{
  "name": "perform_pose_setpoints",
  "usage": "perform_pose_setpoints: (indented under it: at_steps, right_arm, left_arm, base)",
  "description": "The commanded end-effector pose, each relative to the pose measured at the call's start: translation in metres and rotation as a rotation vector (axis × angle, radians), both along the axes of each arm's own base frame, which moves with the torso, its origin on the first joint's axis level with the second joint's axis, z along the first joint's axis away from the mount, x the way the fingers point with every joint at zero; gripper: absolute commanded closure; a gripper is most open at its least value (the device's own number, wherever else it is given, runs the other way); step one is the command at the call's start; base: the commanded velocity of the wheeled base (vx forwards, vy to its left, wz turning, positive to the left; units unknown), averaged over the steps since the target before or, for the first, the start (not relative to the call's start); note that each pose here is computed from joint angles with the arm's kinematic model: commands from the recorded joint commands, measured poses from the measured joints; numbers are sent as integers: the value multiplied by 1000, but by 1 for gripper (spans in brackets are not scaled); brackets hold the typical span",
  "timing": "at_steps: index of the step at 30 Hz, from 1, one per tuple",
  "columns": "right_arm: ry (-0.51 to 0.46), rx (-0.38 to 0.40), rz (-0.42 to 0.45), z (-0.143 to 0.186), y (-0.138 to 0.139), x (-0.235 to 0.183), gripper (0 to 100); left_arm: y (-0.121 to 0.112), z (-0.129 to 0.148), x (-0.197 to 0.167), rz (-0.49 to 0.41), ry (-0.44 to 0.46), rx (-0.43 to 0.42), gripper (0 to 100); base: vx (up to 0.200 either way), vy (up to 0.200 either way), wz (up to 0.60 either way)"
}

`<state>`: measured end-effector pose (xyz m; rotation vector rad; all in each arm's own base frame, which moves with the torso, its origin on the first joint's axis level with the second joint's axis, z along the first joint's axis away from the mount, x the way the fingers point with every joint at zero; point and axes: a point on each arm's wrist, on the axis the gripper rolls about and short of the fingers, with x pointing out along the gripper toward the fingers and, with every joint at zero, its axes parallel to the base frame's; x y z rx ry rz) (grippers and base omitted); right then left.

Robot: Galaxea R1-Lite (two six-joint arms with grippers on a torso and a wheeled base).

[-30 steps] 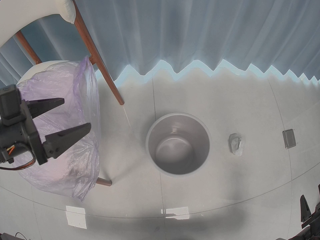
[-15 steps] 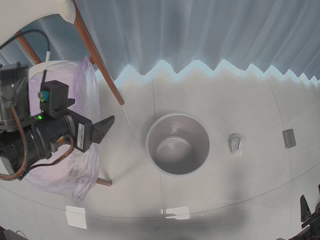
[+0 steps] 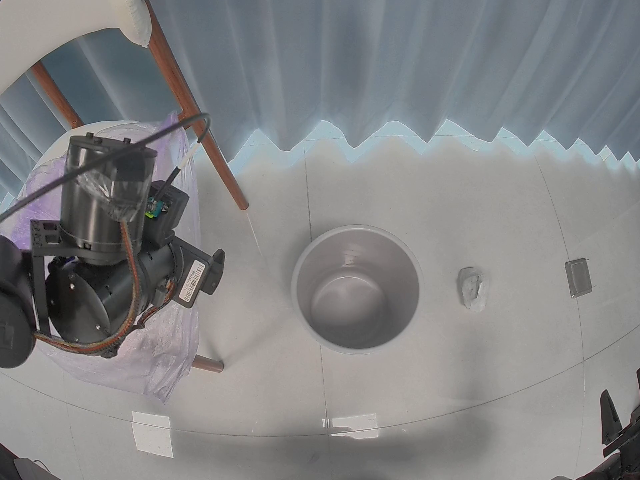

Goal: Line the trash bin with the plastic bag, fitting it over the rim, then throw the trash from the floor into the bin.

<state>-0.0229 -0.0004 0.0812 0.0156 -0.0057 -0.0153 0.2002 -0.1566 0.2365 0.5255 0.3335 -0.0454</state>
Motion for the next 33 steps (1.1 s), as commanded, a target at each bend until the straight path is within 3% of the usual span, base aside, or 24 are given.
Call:
perform_pose_setpoints:
  at_steps: [1, 8, 12, 22, 33]
  right_arm:
    - [1, 1, 0, -5, 0, 0, 0]
    - [1, 1, 0, -5, 0, 0, 0]
    - [1, 4, 0, -5, 0, 0, 0]
    - [1, 3, 0, -5, 0, 0, 0]
    - [1, 3, 0, -5, 0, 0, 0]
  left_arm:
    - [2, -6, 9, 17, 19, 52, 0]
    - [11, -24, 8, 45, 67, 138, 0]
    - [13, -28, 14, 63, 74, 145, 0]
    - [5, -33, 33, 51, 26, 200, 0]
    - [13, -39, 46, 84, 38, 244, 0]
  base:
    - [0, 0, 0]
    - [0, 0, 0]
    - [0, 0, 0]
    - [0, 0, 0]
    - [0, 0, 0]
